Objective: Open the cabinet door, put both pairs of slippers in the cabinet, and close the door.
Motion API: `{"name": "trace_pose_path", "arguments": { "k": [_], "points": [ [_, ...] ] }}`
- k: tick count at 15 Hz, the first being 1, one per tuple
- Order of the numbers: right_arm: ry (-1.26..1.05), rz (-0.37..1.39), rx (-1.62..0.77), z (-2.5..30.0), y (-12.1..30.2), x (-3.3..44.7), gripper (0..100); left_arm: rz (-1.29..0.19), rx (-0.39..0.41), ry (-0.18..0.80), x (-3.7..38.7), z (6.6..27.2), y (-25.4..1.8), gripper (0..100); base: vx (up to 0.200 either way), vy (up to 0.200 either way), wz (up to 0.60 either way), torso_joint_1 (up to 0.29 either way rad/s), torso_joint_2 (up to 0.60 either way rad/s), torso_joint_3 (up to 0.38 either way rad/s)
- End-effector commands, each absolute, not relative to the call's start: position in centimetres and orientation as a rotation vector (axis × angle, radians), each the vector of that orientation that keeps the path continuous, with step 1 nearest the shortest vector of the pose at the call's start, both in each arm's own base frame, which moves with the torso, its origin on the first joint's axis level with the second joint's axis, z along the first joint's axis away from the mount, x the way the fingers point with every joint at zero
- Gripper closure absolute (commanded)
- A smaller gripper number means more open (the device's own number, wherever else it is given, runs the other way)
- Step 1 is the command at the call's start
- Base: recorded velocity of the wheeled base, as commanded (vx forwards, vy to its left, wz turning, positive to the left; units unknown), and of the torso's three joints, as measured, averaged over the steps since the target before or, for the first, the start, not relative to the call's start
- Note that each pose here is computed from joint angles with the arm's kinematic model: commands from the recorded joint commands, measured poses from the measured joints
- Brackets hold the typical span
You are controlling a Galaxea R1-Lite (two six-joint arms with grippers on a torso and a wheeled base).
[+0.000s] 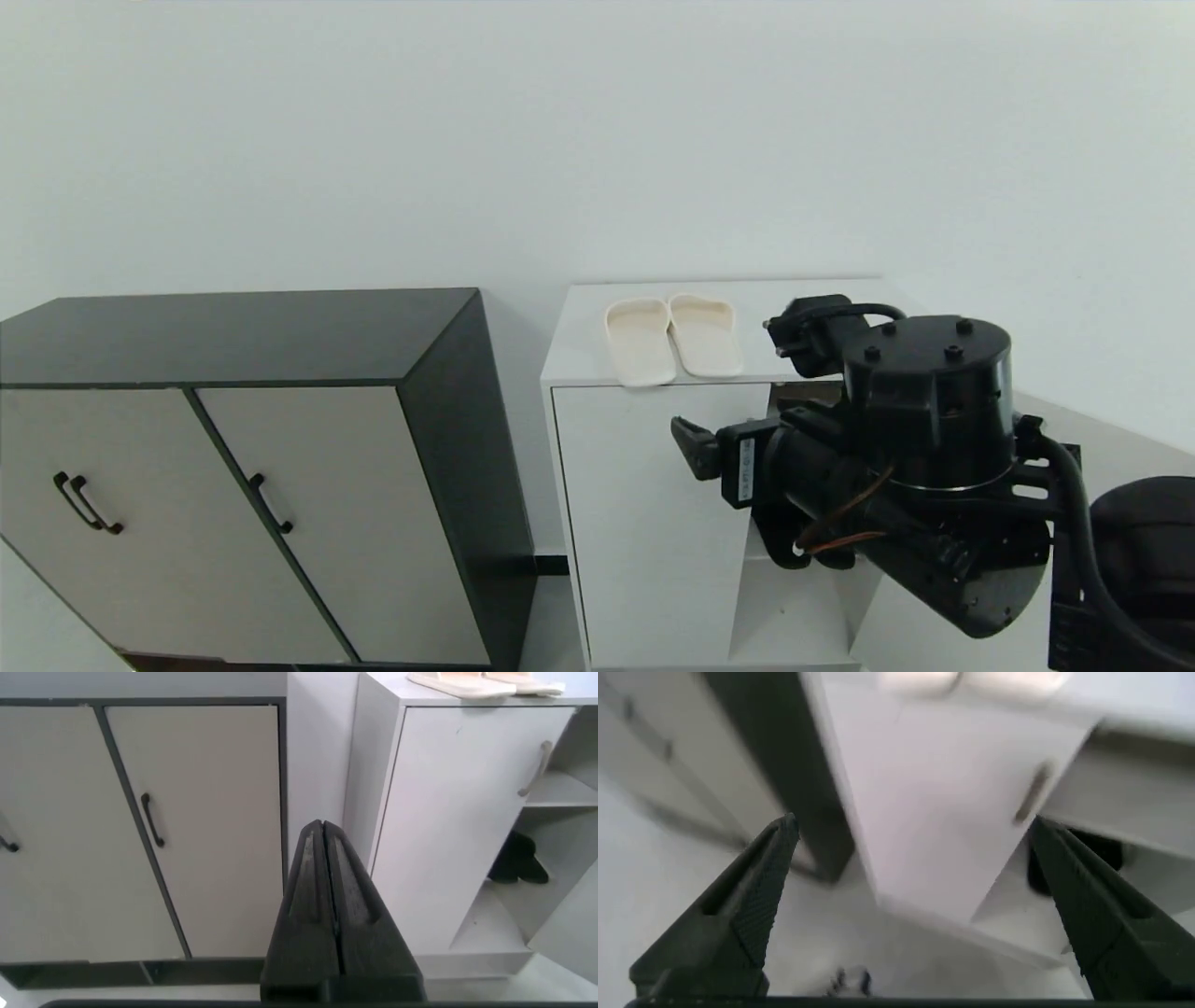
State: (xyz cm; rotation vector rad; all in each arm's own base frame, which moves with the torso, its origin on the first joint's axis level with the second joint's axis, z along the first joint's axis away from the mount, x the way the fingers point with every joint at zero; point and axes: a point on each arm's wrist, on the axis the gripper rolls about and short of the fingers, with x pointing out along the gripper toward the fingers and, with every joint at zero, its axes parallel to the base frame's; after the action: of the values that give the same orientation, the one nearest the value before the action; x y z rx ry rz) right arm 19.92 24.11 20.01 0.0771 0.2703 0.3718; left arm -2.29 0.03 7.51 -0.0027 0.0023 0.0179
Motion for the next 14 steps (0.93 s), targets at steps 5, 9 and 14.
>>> {"name": "trace_pose_path", "arguments": {
  "k": [5, 9, 14],
  "points": [
    [0.245, 0.380, 0.100, 20.9, 24.5, 19.8, 0, 0.018, -0.003, 0.003, -2.3, 7.5, 0.0, 100, 0.200, 0.000, 0.00, 0.007, 0.00, 0.004],
    [0.244, 0.368, 0.101, 19.9, 26.3, 21.4, 0, 0.018, -0.002, 0.003, -2.3, 7.5, 0.0, 100, 0.050, 0.000, 0.00, 0.001, 0.00, 0.002],
    [0.245, 0.268, 0.061, 16.9, 29.8, 27.7, 0, 0.018, -0.002, 0.003, -2.3, 7.5, 0.0, 100, 0.000, 0.000, 0.00, 0.000, 0.00, 0.000]
  ]
}}
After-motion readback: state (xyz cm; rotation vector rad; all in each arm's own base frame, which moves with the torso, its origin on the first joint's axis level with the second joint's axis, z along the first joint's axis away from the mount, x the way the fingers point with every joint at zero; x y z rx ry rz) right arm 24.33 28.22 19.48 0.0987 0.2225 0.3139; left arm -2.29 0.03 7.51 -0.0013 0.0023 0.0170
